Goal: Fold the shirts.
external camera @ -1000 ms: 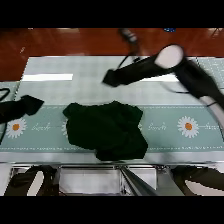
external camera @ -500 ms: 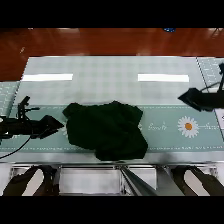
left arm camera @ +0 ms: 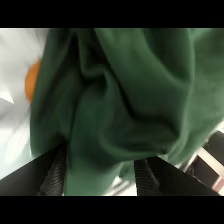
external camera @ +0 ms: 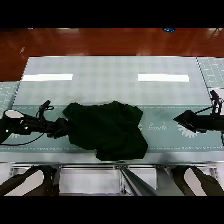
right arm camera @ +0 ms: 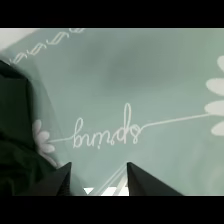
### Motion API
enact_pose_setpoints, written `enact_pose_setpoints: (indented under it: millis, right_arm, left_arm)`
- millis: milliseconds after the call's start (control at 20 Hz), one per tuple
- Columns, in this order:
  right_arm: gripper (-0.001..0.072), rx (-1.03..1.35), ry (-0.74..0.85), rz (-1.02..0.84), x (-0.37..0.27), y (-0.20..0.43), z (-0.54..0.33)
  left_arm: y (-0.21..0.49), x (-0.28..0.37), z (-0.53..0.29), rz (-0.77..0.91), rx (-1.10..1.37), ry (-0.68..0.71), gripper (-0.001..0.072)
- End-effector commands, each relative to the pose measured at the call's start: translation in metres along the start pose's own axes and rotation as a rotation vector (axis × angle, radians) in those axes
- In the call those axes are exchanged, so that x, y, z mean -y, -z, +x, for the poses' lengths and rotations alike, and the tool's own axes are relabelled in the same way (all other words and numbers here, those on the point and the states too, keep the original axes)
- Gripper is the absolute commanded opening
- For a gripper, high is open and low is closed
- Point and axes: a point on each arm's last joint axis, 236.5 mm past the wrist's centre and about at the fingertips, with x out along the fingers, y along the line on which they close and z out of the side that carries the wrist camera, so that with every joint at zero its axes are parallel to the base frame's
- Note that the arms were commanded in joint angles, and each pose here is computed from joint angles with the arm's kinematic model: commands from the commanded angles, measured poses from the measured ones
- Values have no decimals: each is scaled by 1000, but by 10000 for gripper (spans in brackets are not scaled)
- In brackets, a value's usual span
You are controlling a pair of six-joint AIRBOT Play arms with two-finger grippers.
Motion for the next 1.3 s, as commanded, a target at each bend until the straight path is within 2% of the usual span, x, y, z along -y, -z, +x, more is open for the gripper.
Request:
enact_pose_setpoints:
  millis: [0,150,350,700,900,1000,1100,1250]
  right_arm:
    - [407,-77,-12,-35,-1,25,14]
    - [407,-239,-30,-96,-13,79,41]
    - [407,-405,-20,-156,-22,119,61]
    - [406,-535,-85,-163,-44,146,97]
    - [389,-521,-163,-146,-73,148,121]
    - [302,-516,-177,-172,-86,144,127]
    - [28,-489,-243,-242,-114,131,123]
    - [23,-370,-311,-412,-167,76,80]
  left_arm:
    - [-6,0,25,37,-33,-21,29]
    - [-5,7,24,64,-45,-14,25]
    - [-5,8,23,67,-51,-10,25]
    - [-3,9,23,64,-58,-6,25]
    - [-3,9,23,63,-57,-5,25]
    - [-6,14,23,56,-46,13,25]
    - [-15,25,17,78,-13,32,25]
    - [-49,71,-27,220,119,62,25]
